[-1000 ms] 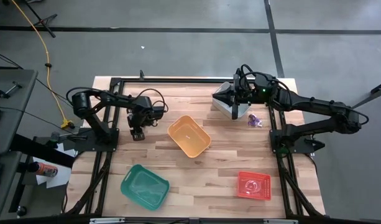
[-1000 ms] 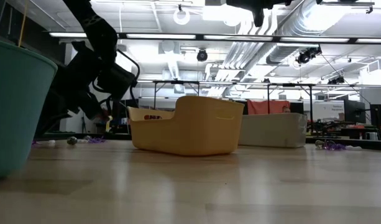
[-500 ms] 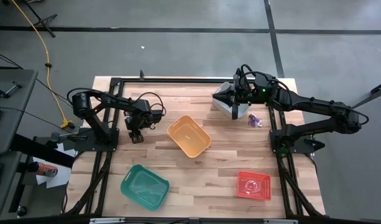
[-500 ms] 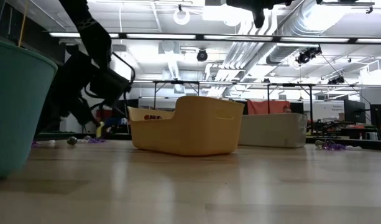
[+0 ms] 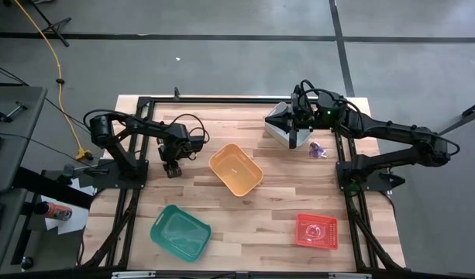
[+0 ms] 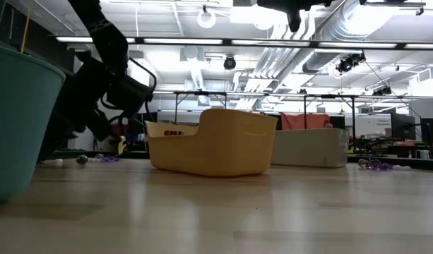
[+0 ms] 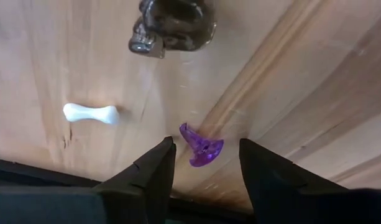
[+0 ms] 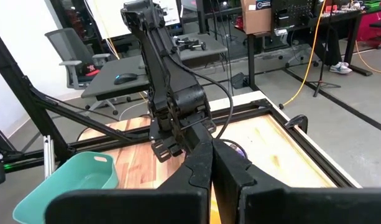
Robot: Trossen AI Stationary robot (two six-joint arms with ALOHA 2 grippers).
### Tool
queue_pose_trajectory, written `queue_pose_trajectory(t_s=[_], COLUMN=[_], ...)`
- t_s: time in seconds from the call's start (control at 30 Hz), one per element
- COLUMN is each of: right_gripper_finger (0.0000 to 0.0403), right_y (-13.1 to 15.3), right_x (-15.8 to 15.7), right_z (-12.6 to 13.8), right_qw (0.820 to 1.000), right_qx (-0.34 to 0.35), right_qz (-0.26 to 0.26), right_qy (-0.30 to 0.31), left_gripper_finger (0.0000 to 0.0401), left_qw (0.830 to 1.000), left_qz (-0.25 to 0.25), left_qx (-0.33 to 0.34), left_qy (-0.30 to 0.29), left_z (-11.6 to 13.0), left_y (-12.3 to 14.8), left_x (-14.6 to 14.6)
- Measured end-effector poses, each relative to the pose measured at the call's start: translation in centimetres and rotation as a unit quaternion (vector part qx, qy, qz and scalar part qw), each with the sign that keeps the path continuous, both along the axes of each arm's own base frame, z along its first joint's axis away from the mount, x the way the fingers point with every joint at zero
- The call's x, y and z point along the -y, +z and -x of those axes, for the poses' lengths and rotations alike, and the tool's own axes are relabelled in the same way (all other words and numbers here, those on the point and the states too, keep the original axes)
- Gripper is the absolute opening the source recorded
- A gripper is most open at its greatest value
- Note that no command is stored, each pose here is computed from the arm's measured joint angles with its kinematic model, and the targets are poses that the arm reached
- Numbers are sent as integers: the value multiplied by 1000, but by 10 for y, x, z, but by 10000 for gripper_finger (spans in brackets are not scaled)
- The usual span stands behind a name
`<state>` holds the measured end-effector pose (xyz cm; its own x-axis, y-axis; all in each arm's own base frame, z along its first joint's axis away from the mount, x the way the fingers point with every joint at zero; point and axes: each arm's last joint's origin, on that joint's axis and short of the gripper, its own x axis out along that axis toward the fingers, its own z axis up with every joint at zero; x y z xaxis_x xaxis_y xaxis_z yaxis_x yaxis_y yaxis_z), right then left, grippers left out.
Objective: Sort Halloween decoration
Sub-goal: Put the purple witch hat toy into the white bin
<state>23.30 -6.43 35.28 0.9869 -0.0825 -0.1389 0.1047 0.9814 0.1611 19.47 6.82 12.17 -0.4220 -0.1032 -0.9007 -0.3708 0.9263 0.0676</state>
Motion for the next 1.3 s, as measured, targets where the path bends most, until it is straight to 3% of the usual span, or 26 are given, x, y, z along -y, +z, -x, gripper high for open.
queue_pose_trajectory(t_s=[0.4, 0.73, 0.97, 1.17, 1.23, 1.3], right_gripper_finger=[2, 2, 2, 2, 2, 2], right_y=[0, 0, 0, 0, 0, 0], right_x=[0, 0, 0, 0, 0, 0], right_z=[0, 0, 0, 0, 0, 0], right_qw=[1000, 1000, 1000, 1000, 1000, 1000], right_qx=[0, 0, 0, 0, 0, 0], right_qz=[0, 1, 1, 1, 2, 1], right_qy=[0, 0, 0, 0, 0, 0], left_gripper_finger=[8, 1, 1, 0, 0, 0], left_qw=[1000, 1000, 999, 987, 971, 937], left_qz=[2, 3, -2, -40, -58, -87], left_qx=[2, 11, 38, 152, 232, 339], left_qy=[-3, 0, -6, 9, 10, -2], left_z=[0, 1, 3, -1, -2, -2], left_y=[1, 5, 26, 76, 98, 123], left_x=[0, 0, -1, -18, -23, -27])
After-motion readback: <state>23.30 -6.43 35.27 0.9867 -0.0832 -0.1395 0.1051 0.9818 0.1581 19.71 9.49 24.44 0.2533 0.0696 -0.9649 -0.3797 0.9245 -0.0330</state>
